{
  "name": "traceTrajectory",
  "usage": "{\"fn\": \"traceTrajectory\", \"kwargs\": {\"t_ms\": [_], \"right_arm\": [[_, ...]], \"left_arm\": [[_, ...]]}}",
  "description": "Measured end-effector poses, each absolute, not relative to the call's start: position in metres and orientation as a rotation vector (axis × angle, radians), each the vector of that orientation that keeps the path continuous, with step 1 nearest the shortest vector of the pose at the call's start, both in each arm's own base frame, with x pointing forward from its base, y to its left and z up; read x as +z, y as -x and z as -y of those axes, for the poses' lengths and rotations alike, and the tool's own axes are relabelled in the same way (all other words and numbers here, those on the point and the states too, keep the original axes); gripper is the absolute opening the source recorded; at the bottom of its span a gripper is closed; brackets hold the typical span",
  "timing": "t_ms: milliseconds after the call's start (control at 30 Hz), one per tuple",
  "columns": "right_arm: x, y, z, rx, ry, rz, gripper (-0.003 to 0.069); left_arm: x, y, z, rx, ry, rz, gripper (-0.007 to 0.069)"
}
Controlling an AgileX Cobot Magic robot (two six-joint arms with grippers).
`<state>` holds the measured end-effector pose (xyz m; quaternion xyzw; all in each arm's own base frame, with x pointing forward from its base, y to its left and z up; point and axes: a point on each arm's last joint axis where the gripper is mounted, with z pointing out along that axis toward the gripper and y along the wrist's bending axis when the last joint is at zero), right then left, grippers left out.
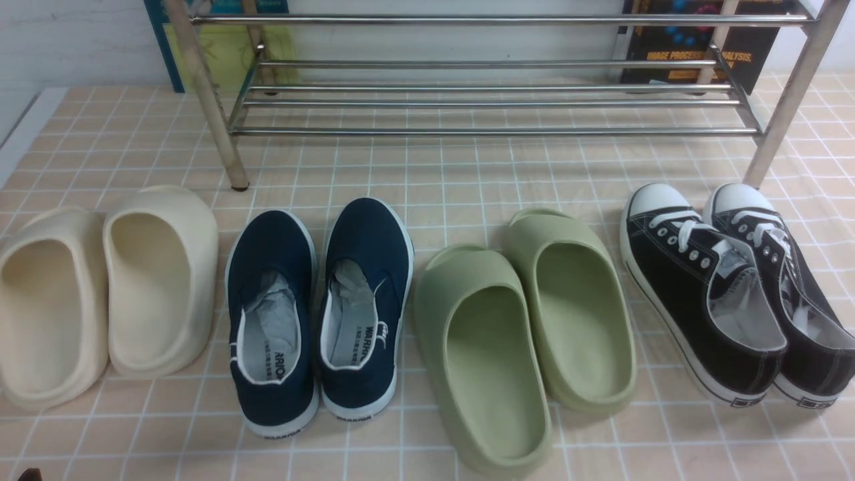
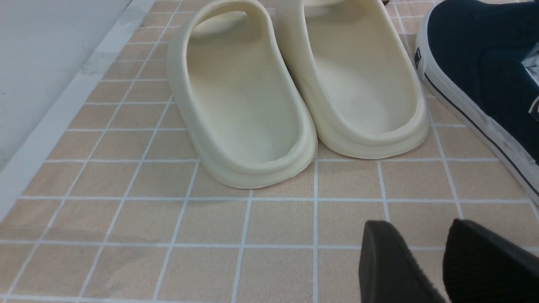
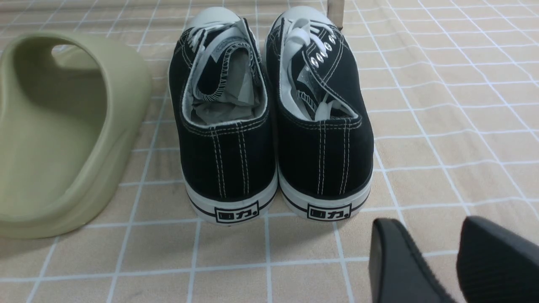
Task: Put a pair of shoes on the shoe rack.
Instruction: Use the left arm to grab the shoe closest to it
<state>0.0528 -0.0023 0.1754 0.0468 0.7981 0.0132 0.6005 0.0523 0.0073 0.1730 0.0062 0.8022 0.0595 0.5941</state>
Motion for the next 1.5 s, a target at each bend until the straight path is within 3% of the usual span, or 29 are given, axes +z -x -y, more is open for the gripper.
{"fn": "traceTrajectory", "kwargs": {"t_ms": [533, 667, 767, 1067, 1167, 1500], "right_arm": [[0.175, -0.053, 0.002, 0.03, -0.108, -1.85, 0.0237], [0.175, -0.053, 0.002, 0.03, -0.108, -1.85, 0.0237], [0.175, -0.053, 0.002, 0.031, -0.108, -1.85, 0.0237], [0.175, -0.053, 0.002, 0.031, -0.109, -1.85, 0.0237], [0.175, -0.053, 0.002, 0.031, -0.109, -1.85, 0.0237], [0.175, -0.053, 0.002, 0.031, -0.109, -1.85, 0.0237]], "left_arm": [[0.173, -0.052, -0.008, 0.147, -0.02, -1.862, 0.0239], [0.174, -0.053, -0.006, 0.085, 0.04, -1.845, 0.0239], [0.175, -0.054, -0.004, -0.049, 0.166, -1.82, 0.0239], [0.18, -0.055, 0.006, -0.813, 0.906, -1.613, 0.0239], [0.18, -0.055, 0.006, -0.864, 0.962, -1.59, 0.0239], [0.185, -0.056, 0.004, -0.852, 0.927, -1.526, 0.0239]]}}
